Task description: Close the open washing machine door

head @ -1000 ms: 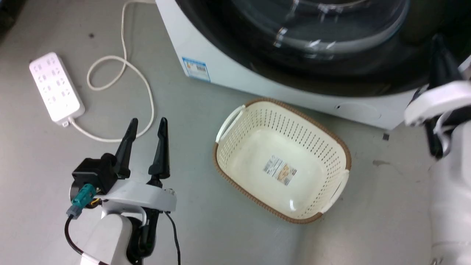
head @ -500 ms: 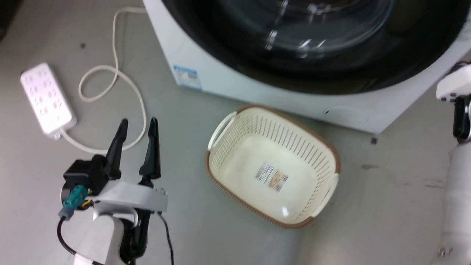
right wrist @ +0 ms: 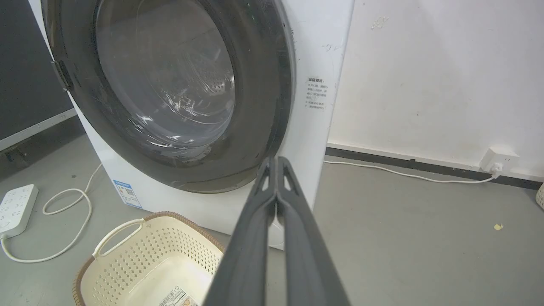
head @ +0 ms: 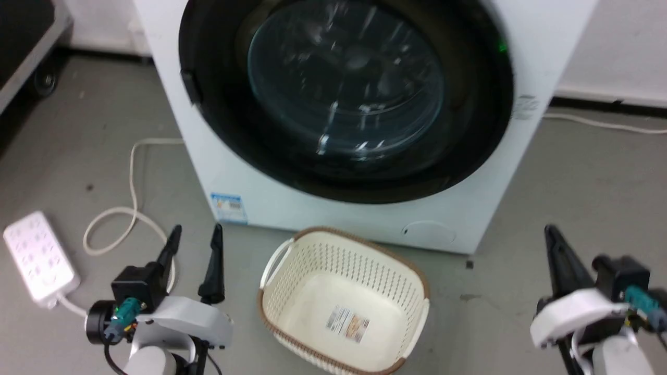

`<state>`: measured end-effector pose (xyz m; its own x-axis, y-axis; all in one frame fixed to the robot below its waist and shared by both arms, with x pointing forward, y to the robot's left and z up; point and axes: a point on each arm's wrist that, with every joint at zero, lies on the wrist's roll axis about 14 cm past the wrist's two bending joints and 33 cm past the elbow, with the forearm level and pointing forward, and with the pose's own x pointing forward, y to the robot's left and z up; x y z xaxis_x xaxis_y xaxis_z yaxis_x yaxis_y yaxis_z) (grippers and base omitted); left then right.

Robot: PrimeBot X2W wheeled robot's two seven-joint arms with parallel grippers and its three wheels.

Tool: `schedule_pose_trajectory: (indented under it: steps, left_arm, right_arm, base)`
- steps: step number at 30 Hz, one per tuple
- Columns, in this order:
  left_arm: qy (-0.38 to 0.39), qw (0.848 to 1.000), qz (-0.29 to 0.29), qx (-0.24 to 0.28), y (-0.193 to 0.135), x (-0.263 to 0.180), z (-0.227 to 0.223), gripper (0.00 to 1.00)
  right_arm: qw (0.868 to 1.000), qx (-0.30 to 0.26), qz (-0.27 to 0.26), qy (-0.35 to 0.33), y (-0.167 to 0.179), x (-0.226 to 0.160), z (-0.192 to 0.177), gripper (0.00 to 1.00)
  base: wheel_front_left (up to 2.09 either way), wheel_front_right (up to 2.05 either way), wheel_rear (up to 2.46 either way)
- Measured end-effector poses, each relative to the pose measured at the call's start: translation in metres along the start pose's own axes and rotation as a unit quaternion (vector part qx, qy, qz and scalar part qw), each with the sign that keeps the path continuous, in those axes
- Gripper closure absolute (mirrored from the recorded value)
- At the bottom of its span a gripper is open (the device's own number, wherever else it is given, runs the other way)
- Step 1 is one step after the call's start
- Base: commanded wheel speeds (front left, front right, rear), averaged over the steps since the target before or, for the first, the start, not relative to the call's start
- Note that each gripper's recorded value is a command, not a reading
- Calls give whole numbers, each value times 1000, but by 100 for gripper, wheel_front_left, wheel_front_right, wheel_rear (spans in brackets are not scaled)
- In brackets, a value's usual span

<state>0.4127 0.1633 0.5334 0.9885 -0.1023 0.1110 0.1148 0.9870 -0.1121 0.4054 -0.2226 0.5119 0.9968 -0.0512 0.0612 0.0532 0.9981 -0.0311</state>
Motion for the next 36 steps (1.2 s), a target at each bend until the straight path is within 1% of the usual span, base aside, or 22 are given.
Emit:
schedule_pose_trajectory:
  steps: [1,2,3,4,5,6,9,10,11,12,20,32,33,36]
  left_arm:
    - [0,1000,0,0,0,0,0,0]
    - [4,1000,-13,-1,-9,0,1,0]
    - [4,1000,-13,-1,-9,0,1,0]
    - [10,1000,-19,-1,-14,-1,0,0]
    - [10,1000,-19,-1,-14,-1,0,0]
    - [15,1000,-24,0,-17,-2,0,0]
    - [26,999,-27,2,-19,-5,-5,0]
    - [26,999,-27,2,-19,-5,-5,0]
    - [30,999,-26,1,-19,-7,-7,0]
    - [30,999,-26,1,-19,-7,-7,0]
    - [35,999,-23,-13,-16,-9,-9,0]
    - [33,999,-22,-14,-17,-7,-9,0]
    - [33,999,-21,-13,-17,-7,-10,100]
    - [34,999,-21,-13,-17,-7,-10,100]
  right_arm:
    - [1000,0,0,0,0,0,0,100]
    - [1000,4,-6,-3,-5,-14,2,100]
    - [1000,4,-6,-3,-5,-14,2,100]
    - [1000,11,-13,-1,-9,-24,0,100]
    - [1000,11,-13,-1,-9,-24,0,100]
    - [1000,15,-19,0,-13,-33,0,100]
    - [1000,17,-20,3,-14,-41,-2,100]
    - [1000,17,-20,3,-14,-41,-2,98]
    - [1000,19,-19,4,-12,-43,-2,56]
    - [1000,19,-19,4,-12,-43,-2,0]
    - [999,38,-11,2,-6,-46,2,0]
    - [999,46,-11,-2,-5,-46,3,0]
    - [999,47,-10,-1,-5,-46,3,100]
    - [999,47,-11,-1,-5,-46,3,100]
  base:
    - [0,0,0]
    - [0,0,0]
    - [0,0,0]
    - [0,0,0]
    - [0,0,0]
    - [0,0,0]
    - [0,0,0]
    - [0,0,0]
    - [0,0,0]
    - [0,0,0]
    - [0,0,0]
    - [0,0,0]
    - [0,0,0]
    - [0,0,0]
